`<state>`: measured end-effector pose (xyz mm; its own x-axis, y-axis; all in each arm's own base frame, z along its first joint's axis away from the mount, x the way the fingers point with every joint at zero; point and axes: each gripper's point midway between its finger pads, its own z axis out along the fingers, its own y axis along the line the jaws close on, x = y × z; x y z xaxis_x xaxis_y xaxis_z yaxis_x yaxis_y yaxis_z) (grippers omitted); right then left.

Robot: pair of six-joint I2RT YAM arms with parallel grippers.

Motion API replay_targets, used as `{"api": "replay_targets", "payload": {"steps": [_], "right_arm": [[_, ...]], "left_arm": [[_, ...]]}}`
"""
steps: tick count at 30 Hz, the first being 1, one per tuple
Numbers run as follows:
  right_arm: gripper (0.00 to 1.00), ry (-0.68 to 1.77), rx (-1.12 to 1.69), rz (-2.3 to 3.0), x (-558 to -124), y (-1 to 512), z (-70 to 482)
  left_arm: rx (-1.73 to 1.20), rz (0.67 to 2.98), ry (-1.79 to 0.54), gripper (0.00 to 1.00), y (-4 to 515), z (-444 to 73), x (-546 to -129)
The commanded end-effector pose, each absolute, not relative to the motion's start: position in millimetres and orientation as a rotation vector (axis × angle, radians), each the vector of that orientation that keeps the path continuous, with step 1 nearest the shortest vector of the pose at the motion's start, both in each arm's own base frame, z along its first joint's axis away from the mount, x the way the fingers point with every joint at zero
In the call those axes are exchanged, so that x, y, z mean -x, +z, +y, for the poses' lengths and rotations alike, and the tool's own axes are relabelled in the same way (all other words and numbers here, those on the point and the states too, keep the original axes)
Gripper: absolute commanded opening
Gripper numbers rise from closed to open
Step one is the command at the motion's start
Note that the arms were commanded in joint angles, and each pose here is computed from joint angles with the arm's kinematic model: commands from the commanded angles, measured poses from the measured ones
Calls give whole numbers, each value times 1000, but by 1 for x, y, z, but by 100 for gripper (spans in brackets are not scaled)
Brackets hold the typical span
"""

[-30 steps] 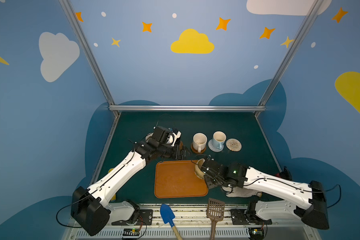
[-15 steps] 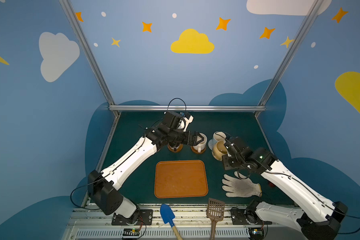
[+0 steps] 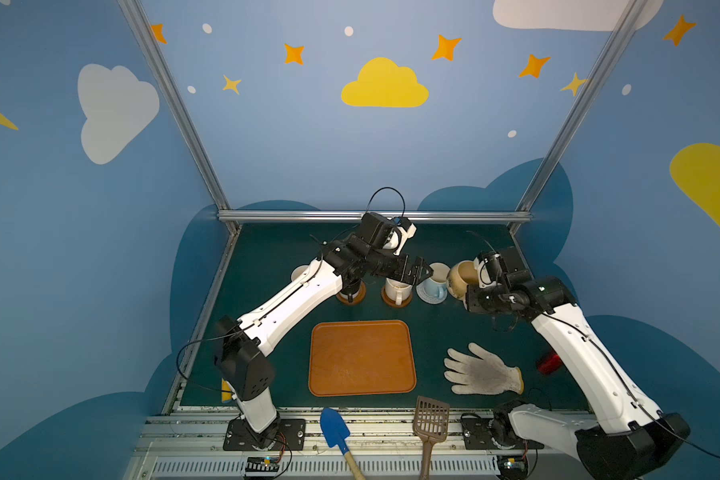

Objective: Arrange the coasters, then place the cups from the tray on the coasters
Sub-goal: 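Lift beige mug with right gripper toward the patterned coaster, then lower beige mug onto the patterned coaster and open right gripper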

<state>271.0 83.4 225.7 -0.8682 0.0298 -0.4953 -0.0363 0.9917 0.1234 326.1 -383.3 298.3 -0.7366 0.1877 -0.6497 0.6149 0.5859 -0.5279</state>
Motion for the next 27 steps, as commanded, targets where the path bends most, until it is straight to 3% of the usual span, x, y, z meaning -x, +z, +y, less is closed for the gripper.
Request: {"api": "replay_targets", "payload": {"steps": [1, 10, 19, 27], "right_arm": [[0, 221, -8, 2498, -299, 246, 77], [0, 191, -185, 2576, -343, 214, 38], [0, 74, -51, 2658, -393, 175, 26], [0, 74, 5, 2710, -411, 143, 18]], "left_arm": [[-684, 2249, -1053, 100, 299, -397, -329], [-739, 2278, -1034, 100, 281, -425, -336], [-764, 2306, -1015, 100, 271, -434, -342], [-774, 2326, -1028, 100, 265, -436, -338]]}}
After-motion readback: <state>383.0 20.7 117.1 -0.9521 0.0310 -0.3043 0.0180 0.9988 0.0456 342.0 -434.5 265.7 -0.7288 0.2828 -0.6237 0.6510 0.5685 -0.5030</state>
